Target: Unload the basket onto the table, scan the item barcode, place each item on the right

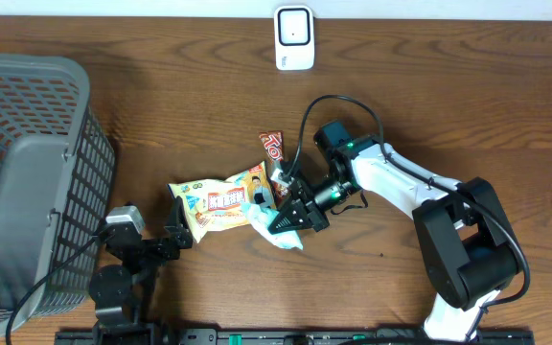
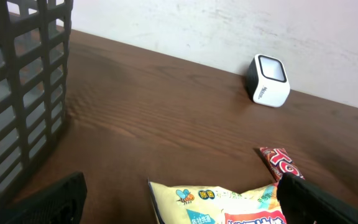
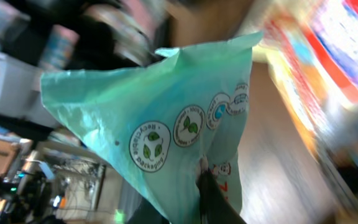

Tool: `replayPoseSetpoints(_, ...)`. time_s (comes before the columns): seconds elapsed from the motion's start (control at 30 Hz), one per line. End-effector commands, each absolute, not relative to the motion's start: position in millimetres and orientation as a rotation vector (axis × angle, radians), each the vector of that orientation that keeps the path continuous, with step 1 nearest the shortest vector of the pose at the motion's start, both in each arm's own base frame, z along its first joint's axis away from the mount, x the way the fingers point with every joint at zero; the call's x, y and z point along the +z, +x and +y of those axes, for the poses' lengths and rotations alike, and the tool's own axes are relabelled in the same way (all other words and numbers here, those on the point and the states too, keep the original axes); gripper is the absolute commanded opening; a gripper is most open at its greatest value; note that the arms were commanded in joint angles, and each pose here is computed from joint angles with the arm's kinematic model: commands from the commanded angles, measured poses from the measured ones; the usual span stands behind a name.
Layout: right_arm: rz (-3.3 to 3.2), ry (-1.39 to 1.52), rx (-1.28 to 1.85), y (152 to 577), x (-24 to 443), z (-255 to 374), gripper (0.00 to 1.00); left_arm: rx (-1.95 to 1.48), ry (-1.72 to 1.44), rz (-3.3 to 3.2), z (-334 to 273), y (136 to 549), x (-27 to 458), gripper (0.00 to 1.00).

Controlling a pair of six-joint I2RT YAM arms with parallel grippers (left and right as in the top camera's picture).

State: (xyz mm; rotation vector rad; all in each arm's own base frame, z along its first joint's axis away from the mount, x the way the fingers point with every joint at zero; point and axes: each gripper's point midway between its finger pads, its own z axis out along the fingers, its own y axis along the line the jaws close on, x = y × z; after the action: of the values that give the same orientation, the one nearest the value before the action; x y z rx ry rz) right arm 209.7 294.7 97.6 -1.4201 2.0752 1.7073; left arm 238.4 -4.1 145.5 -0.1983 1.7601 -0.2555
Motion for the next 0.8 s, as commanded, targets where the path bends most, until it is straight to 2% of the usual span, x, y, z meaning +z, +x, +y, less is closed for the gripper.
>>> replayPoseSetpoints(0.0, 2.660, -1.241, 1.278, 230.7, 44.5, 266.0, 0.01, -0.270, -0.207, 1.791, -5.8, 238.1, 132.4, 0.98)
replayPoseSetpoints(0.17, 2.947, -1.005, 0.770, 269.5, 36.0, 232.7, 0.01, -0.270, -0.207, 1.791, -5.8, 238.1, 132.4, 0.98)
replayPoseSetpoints(0.4, 2.916, -0.817, 0.130, 314.9, 73.6, 195.3, 0.01, -0.270, -0.207, 1.791, -5.8, 238.1, 132.4, 0.98)
replayPoseSetpoints(0.6, 2.881, -0.856, -0.112, 299.7, 69.6, 195.8, 0.02, -0.270, -0.207, 1.791, -5.8, 238.1, 132.4, 0.98)
replayPoseSetpoints(0.7, 2.866, -0.886, -0.198, 286.1, 51.8, 197.1, 0.08, -0.270, -0.207, 1.791, -5.8, 238.1, 132.4, 0.98)
replayPoseSetpoints(0.73, 2.861, -0.912, -0.205, 280.3, 45.0, 199.1, 0.12, -0.270, -0.207, 1.791, -5.8, 238.1, 132.4, 0.98)
replayPoseSetpoints(0.77, 2.858, -0.948, -0.207, 271.8, 37.7, 202.2, 0.23, -0.270, -0.207, 1.791, -5.8, 238.1, 132.4, 0.98)
